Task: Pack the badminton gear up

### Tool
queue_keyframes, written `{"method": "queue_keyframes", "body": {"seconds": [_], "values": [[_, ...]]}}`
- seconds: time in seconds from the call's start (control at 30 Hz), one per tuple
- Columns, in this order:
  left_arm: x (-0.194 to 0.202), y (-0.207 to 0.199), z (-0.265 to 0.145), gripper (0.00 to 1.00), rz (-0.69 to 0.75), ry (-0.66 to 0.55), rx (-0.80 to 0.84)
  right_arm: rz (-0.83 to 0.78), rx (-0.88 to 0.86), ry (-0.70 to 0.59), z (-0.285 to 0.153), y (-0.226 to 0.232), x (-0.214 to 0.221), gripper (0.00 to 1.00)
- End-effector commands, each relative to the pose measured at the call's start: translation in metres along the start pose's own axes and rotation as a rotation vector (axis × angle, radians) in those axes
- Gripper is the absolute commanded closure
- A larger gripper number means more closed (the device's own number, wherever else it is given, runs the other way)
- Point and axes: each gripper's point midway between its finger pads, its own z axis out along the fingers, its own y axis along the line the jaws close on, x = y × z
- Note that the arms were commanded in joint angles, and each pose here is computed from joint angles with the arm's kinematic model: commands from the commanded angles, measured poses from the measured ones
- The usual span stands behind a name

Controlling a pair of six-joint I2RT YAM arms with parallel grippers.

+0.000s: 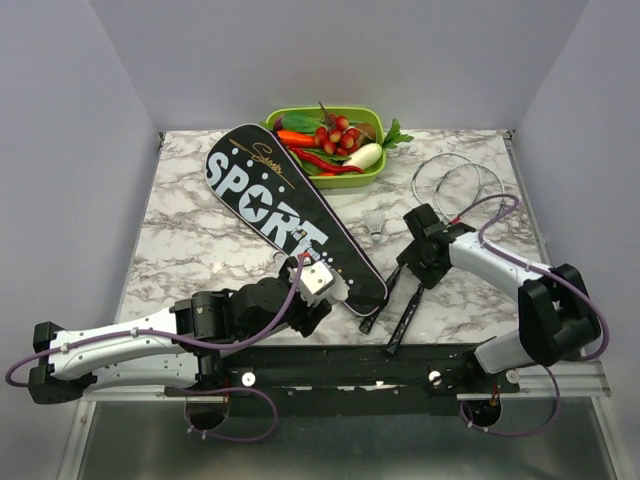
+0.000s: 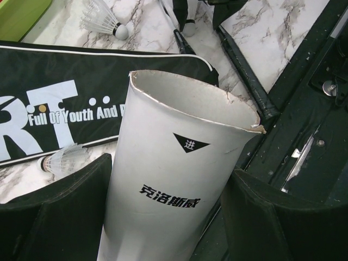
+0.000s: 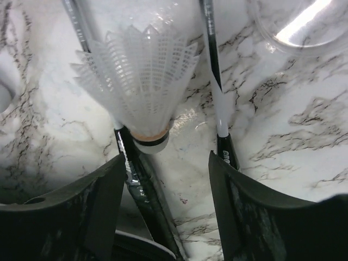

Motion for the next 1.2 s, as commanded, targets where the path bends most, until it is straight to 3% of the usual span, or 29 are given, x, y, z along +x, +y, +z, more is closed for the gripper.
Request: {"method": "queue_keyframes", "body": {"seconds": [0.0,0.2,0.37,0.5,0.67,1.17], "values": [[0.033,-0.006,0.0,1.0,-0.213,0.133,-0.043,-0.128,-0.138,-0.064,-0.03,0.024,-0.018,0.28],[0.033,-0.009,0.002,1.0,-0.225,0.14,-0.03,-0.348,-0.342,-0.256,-0.109,0.051,-0.065,0.2],[0.034,-0.01,0.001,1.0,-0.247,0.145,-0.03,-0.608,-0.425,-0.271,-0.131,0.059,-0.086,0.2],[0.03,-0.009,-0.001,1.0,-0.284,0.116,-0.037,-0.725,-0.431,-0.279,-0.125,0.054,-0.104,0.2],[0.025,-0.004,-0.005,1.0,-0.319,0.052,-0.041,-0.797,-0.492,-0.119,-0.091,0.053,-0.093,0.2],[0.019,-0.02,-0.014,1.0,-0.296,-0.003,0.09,-0.723,-0.57,0.085,-0.025,0.057,-0.071,0.25]]}}
